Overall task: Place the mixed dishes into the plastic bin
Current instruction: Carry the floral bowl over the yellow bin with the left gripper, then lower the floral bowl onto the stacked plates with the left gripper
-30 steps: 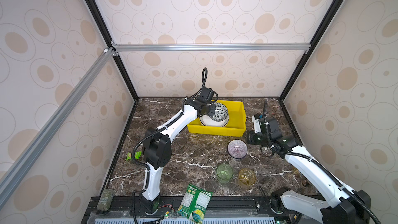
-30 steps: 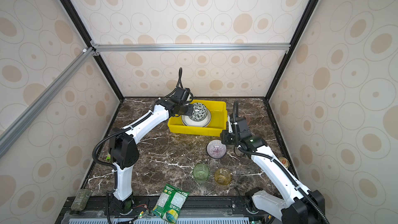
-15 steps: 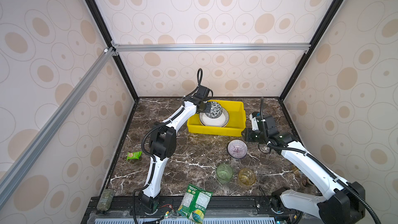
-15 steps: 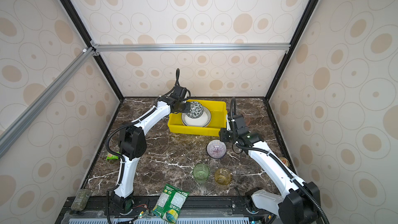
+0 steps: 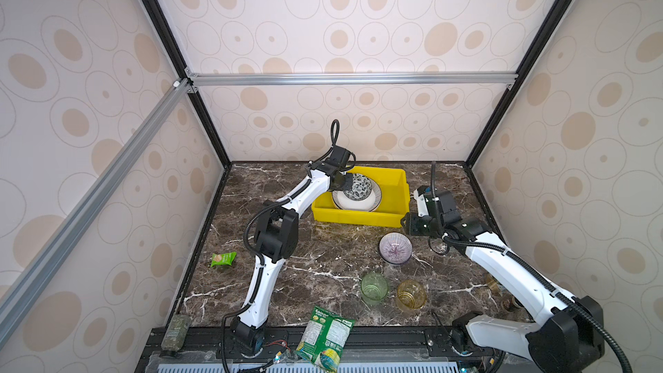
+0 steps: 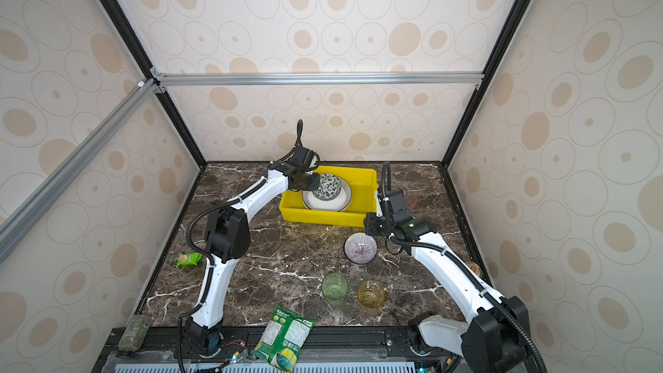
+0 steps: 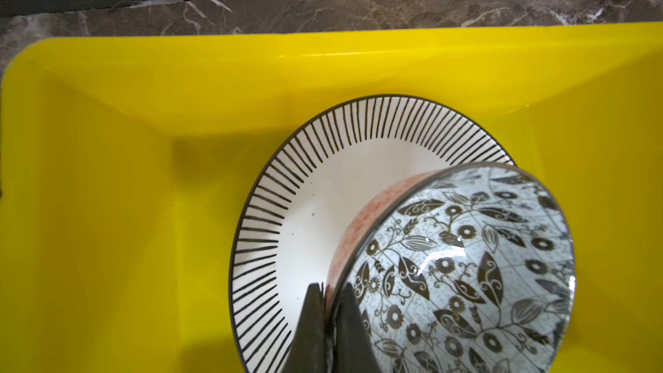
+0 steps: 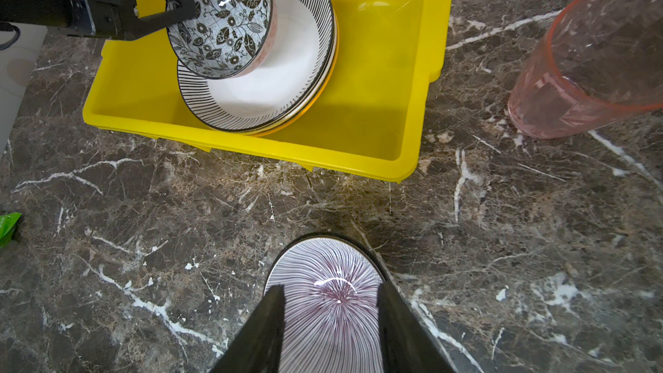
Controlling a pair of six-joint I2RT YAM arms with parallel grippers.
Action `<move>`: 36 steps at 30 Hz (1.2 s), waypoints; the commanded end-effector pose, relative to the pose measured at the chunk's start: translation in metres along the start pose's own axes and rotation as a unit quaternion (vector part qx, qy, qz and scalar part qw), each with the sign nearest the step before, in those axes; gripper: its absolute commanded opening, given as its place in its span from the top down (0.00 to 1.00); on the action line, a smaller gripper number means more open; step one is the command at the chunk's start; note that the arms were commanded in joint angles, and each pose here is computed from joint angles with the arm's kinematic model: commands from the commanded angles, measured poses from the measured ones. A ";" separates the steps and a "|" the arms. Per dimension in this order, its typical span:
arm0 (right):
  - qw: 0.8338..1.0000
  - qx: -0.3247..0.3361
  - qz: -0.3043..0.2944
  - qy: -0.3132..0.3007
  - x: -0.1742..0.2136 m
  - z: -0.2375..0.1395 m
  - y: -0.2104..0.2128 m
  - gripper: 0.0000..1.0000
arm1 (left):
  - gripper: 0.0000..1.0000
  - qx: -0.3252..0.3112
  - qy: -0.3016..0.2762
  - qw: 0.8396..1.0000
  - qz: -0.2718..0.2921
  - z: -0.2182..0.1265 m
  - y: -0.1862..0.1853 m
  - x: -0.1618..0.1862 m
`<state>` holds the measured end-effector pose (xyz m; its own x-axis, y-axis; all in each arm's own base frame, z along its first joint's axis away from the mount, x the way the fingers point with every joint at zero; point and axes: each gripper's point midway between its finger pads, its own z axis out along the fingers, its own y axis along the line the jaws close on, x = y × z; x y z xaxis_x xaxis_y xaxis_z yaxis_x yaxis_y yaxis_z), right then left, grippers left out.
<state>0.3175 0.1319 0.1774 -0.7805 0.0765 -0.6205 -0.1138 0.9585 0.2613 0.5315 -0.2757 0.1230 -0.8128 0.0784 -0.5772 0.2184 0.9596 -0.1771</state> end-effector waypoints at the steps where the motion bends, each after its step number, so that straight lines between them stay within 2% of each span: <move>1: 1.000 -0.002 -0.007 -0.006 -0.007 -0.002 0.003 0.55 | 1.00 0.014 -0.034 0.999 -0.015 -0.012 -0.002 -0.026; 32: 1.000 -0.005 -0.007 0.012 0.000 0.001 0.003 0.55 | 1.00 0.011 -0.003 1.000 -0.029 0.010 0.004 -0.008; 36: 1.000 -0.008 -0.006 0.014 0.001 0.001 0.004 0.55 | 0.98 0.011 -0.001 0.999 -0.032 0.010 0.005 -0.007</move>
<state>0.3161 0.1338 0.1715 -0.7957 0.0660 -0.6020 -0.1194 0.9574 0.2628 0.5325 -0.2734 0.1039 -0.8402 0.0517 -0.5398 0.1890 0.9609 -0.2022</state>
